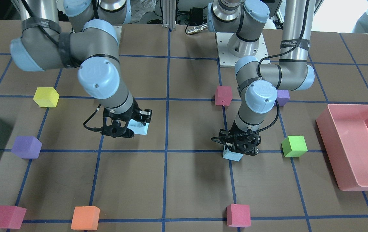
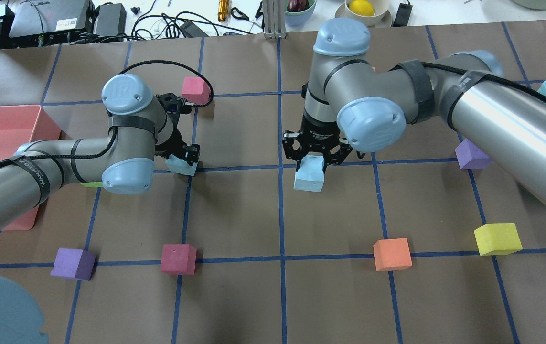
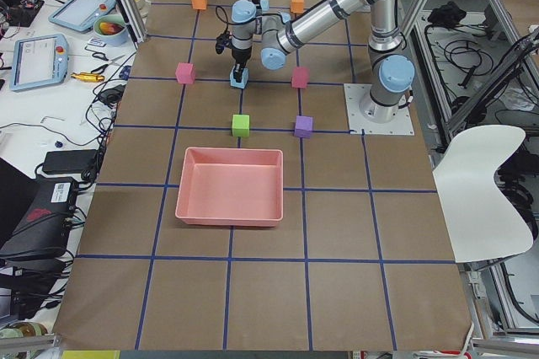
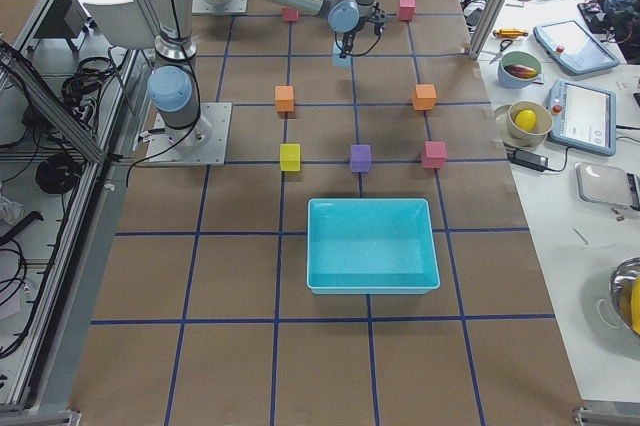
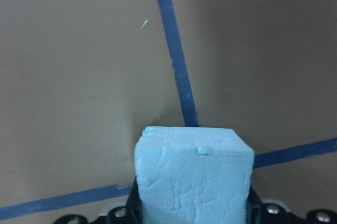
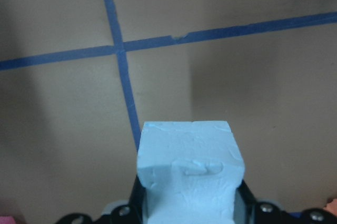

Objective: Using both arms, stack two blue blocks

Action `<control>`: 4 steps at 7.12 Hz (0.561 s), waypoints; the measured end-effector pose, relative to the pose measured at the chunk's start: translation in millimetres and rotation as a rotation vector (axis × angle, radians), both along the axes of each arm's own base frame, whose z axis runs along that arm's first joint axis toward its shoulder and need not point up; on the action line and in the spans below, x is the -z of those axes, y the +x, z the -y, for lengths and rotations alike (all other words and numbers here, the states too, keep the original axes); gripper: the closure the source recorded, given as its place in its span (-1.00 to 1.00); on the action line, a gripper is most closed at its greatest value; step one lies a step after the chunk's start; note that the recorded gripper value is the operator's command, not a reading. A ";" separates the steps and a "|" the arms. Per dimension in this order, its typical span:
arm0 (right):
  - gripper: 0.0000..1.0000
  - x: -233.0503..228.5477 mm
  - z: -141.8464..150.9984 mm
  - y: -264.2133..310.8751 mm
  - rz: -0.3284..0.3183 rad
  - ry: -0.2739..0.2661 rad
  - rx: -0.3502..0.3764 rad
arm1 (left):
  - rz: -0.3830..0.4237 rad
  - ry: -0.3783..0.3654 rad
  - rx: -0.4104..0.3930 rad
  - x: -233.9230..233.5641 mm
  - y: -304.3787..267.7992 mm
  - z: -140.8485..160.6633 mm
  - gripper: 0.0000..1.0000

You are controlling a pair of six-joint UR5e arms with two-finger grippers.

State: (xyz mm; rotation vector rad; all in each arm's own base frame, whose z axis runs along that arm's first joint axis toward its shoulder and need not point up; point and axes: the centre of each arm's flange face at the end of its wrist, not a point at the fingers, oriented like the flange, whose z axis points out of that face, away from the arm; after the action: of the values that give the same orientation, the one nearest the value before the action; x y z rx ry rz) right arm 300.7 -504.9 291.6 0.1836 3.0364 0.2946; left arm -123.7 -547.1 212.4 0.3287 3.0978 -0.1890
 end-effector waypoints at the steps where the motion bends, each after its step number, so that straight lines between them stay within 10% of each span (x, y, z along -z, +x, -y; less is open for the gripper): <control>1: 1.00 6.4 -13.0 26.1 0.000 -0.005 -0.030 | 0.001 -0.019 0.004 -10.6 2.8 4.0 1.00; 4: 1.00 47.2 -45.9 69.2 0.001 -0.031 -0.079 | -0.012 -0.039 -0.003 -21.3 -6.0 6.1 1.00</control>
State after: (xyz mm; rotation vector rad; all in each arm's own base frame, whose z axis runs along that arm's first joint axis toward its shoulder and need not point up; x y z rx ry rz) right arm 369.9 -458.9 244.5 0.0616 3.0501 0.2534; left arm -129.7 -553.2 233.7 0.3226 3.1014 -0.2517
